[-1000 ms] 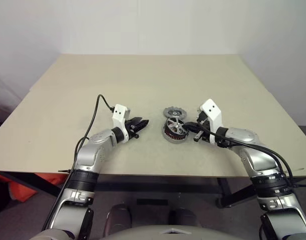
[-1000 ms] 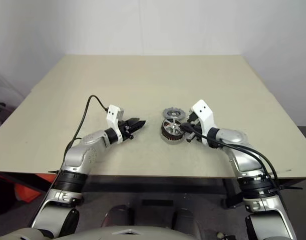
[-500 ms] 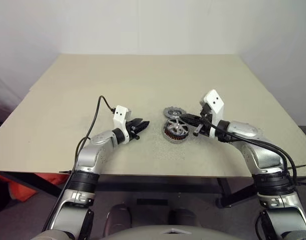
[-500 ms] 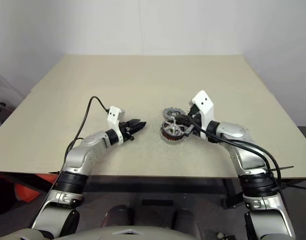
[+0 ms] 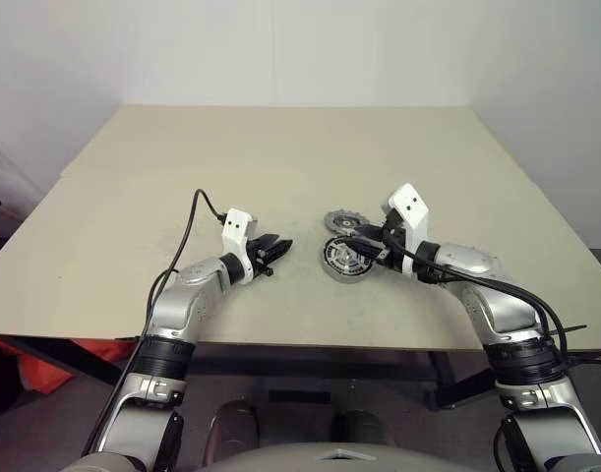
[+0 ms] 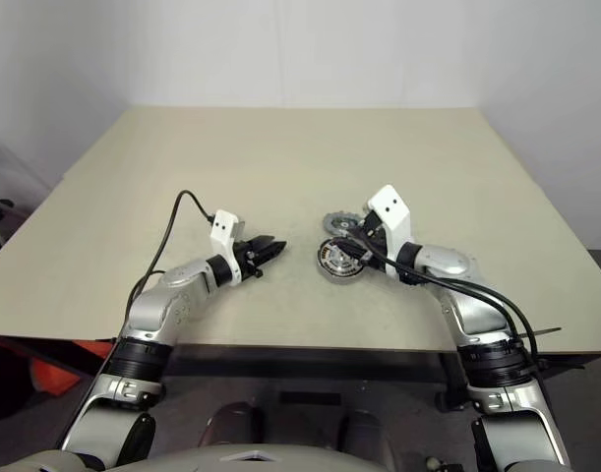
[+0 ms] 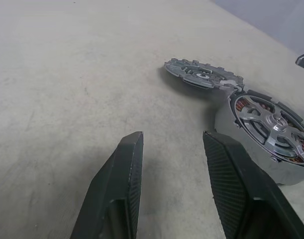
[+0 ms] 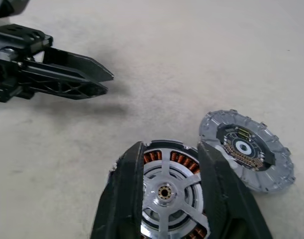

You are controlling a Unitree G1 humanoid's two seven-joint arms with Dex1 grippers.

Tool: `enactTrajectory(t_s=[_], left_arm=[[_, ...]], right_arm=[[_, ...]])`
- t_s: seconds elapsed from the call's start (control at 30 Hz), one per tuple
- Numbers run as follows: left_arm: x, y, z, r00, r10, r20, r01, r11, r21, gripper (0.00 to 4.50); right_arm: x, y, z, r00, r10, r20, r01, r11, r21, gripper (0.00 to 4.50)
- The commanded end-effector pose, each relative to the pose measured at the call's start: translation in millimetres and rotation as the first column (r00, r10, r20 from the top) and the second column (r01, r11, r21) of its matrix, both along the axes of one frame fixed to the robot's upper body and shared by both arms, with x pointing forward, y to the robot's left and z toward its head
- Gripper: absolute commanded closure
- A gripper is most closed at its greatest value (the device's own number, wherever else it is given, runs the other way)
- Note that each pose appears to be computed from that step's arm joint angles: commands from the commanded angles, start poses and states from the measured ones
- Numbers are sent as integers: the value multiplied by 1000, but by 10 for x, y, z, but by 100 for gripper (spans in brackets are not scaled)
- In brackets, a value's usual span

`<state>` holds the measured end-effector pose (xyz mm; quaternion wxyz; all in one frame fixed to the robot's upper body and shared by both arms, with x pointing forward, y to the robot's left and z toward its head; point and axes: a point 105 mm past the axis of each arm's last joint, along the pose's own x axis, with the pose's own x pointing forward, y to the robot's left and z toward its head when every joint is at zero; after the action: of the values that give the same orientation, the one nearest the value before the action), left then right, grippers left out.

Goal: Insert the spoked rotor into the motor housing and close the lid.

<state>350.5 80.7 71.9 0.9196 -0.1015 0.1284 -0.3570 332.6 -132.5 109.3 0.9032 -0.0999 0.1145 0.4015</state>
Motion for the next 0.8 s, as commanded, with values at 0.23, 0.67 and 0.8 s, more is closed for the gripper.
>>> enactTrajectory(t_s=[0.23,0.67,0.8], left_arm=[[33,44,90,999,14,48,-14,1000,8,246],[42,101,81,998,37,49,-38,999,17,246],[39,96,69,998,37,46,-38,999,17,246]], right_arm=[[86,-13,-278,999,-36,-36,35,998,-43,261],[111,10,-195,1000,-18,2,18,999,-38,261],[129,64,6,999,1,50,0,1000,-9,261]])
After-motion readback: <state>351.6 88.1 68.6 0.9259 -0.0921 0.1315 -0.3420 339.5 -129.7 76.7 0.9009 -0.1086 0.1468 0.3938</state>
